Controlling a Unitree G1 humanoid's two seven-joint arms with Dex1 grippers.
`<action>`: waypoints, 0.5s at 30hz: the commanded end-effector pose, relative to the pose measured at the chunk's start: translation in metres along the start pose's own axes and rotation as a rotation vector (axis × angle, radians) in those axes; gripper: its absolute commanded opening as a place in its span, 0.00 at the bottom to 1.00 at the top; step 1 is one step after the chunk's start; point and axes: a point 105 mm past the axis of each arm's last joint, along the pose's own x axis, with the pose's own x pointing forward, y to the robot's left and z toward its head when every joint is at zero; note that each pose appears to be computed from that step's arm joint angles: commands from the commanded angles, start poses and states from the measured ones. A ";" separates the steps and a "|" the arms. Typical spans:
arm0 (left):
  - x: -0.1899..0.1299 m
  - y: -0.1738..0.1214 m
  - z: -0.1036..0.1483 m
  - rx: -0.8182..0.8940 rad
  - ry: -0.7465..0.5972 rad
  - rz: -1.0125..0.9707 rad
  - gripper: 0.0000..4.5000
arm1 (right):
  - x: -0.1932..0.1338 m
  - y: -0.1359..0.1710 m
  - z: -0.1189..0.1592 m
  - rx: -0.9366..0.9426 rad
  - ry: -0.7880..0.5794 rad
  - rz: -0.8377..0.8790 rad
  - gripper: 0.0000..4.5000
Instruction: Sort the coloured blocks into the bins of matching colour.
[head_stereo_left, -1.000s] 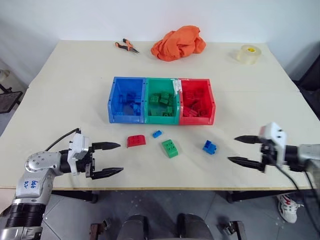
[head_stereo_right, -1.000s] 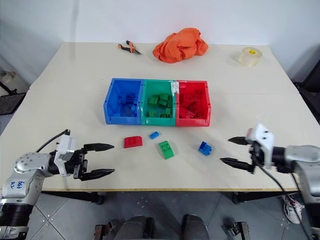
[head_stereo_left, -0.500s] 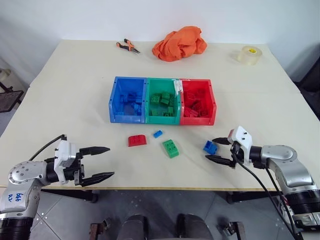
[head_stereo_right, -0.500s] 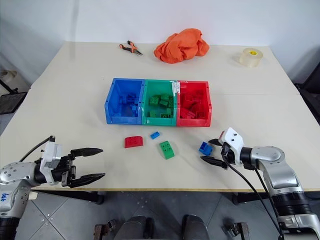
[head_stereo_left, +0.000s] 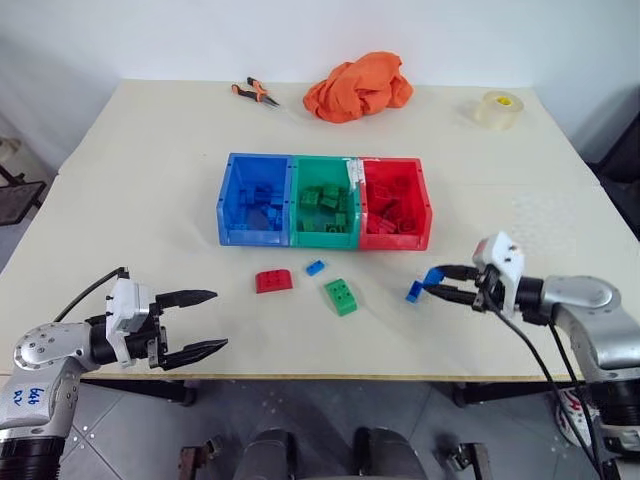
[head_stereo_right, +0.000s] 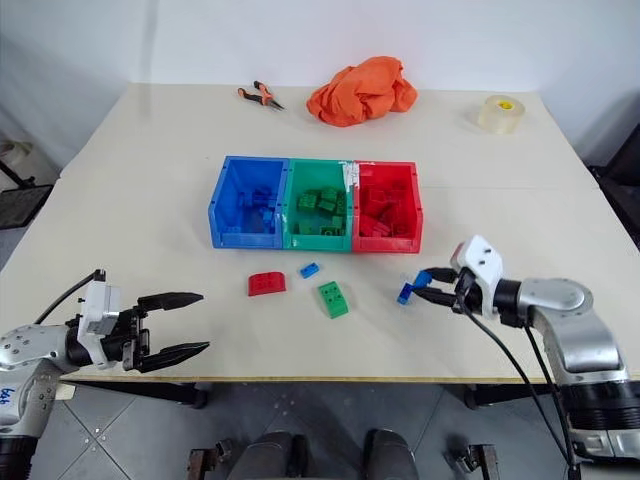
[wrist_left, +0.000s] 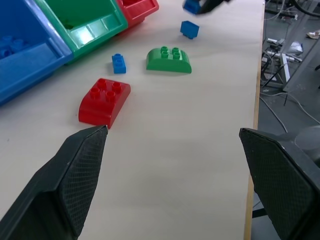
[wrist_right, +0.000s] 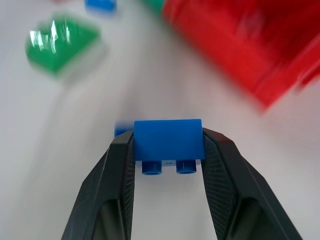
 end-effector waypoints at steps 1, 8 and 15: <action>0.000 0.006 0.007 0.036 -0.030 0.009 1.00 | 0.004 0.006 0.025 0.001 -0.021 0.050 0.32; 0.002 0.018 0.011 0.069 -0.037 0.018 1.00 | 0.088 0.011 0.087 -0.035 -0.166 0.087 0.32; 0.006 0.018 0.015 0.085 -0.053 0.031 1.00 | 0.162 0.019 0.152 -0.060 -0.354 0.093 0.32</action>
